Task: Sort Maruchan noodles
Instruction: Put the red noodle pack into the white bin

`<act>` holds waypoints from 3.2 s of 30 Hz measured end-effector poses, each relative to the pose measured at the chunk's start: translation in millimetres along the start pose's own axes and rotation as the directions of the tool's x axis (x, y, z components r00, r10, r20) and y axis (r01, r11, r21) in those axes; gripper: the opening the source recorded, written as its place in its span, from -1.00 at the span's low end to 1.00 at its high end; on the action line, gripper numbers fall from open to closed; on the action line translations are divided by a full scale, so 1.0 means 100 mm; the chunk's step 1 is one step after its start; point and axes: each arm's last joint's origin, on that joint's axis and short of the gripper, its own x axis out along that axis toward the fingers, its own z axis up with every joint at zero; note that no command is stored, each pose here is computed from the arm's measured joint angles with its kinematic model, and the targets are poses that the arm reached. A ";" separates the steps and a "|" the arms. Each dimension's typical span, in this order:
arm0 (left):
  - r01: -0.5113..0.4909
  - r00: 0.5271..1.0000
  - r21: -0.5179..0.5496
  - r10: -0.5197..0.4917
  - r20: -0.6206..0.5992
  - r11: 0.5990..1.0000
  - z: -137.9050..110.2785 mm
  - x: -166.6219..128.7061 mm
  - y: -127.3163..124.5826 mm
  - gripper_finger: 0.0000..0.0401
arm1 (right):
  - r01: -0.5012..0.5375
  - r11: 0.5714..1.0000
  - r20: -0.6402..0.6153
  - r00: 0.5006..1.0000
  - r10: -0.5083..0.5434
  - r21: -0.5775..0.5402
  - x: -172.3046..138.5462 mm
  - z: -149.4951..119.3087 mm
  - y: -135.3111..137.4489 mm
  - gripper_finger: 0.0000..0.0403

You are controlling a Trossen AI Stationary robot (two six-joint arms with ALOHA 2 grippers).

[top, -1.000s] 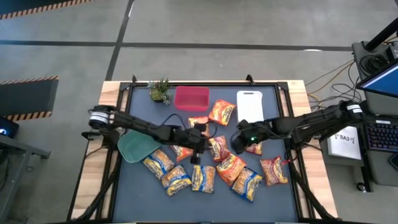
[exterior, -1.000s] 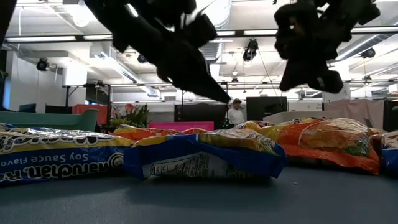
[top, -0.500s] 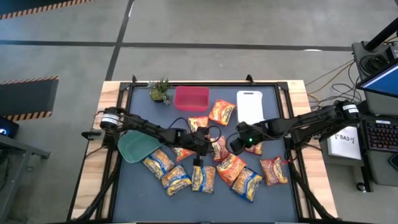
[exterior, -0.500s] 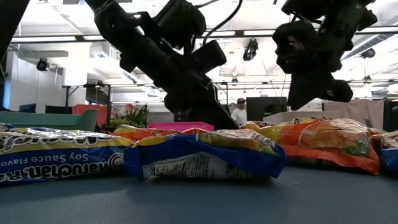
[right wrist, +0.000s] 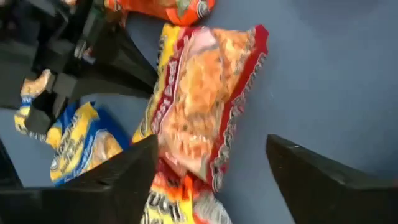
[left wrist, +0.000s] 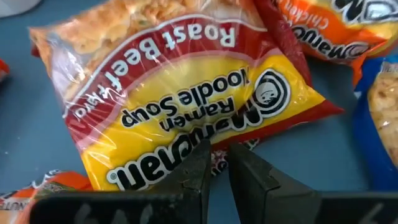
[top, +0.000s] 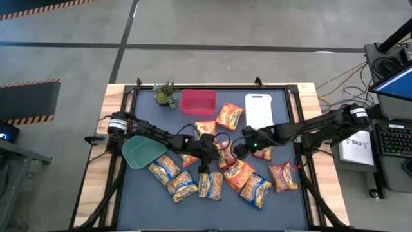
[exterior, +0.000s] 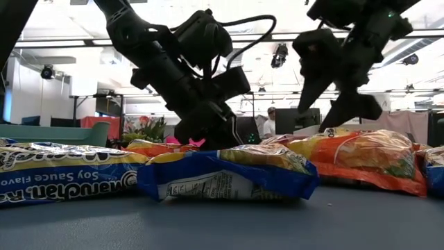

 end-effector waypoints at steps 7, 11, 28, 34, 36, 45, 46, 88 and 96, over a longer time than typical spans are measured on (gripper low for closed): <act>0.000 1.000 -0.015 0.000 -0.003 1.000 -0.01 0.00 0.00 -0.81 | -0.002 0.999 0.023 1.000 0.003 -0.051 0.25 0.07 -0.02 0.74; 0.000 1.000 -0.016 0.000 -0.007 1.000 -0.01 0.00 0.00 -0.81 | 0.004 0.997 0.026 1.000 -0.002 -0.075 0.37 0.10 -0.05 0.78; 0.001 1.000 -0.023 -0.001 -0.016 1.000 -0.02 0.00 0.00 -0.81 | -0.161 0.972 0.008 0.986 0.165 -0.172 0.72 0.11 0.01 0.66; 0.001 1.000 -0.023 -0.001 -0.014 1.000 -0.02 0.00 0.00 -0.81 | -0.162 0.972 0.000 0.986 0.164 -0.172 0.73 0.11 0.01 0.47; 0.001 1.000 -0.023 -0.001 -0.015 1.000 -0.02 0.00 0.00 -0.81 | -0.165 0.971 0.001 0.986 0.168 -0.172 0.72 0.11 0.01 0.46; 0.000 1.000 -0.023 0.000 -0.014 1.000 -0.02 0.00 0.00 -0.81 | -0.165 0.971 0.006 0.986 0.169 -0.170 0.72 0.11 0.02 0.45; 0.000 1.000 -0.024 0.000 -0.014 1.000 -0.02 0.00 0.00 -0.81 | -0.162 0.972 0.010 0.986 0.166 -0.170 0.72 0.11 0.02 0.45; 0.002 1.000 -0.027 -0.002 -0.006 1.000 -0.01 0.00 0.00 -0.81 | -0.183 0.974 -0.002 0.983 0.184 -0.134 0.71 0.18 -0.01 -0.36; -0.004 1.000 0.008 0.005 -0.028 1.000 0.09 -0.22 0.02 -0.81 | -0.197 0.970 -0.004 0.980 0.199 -0.142 0.64 0.20 0.01 -0.28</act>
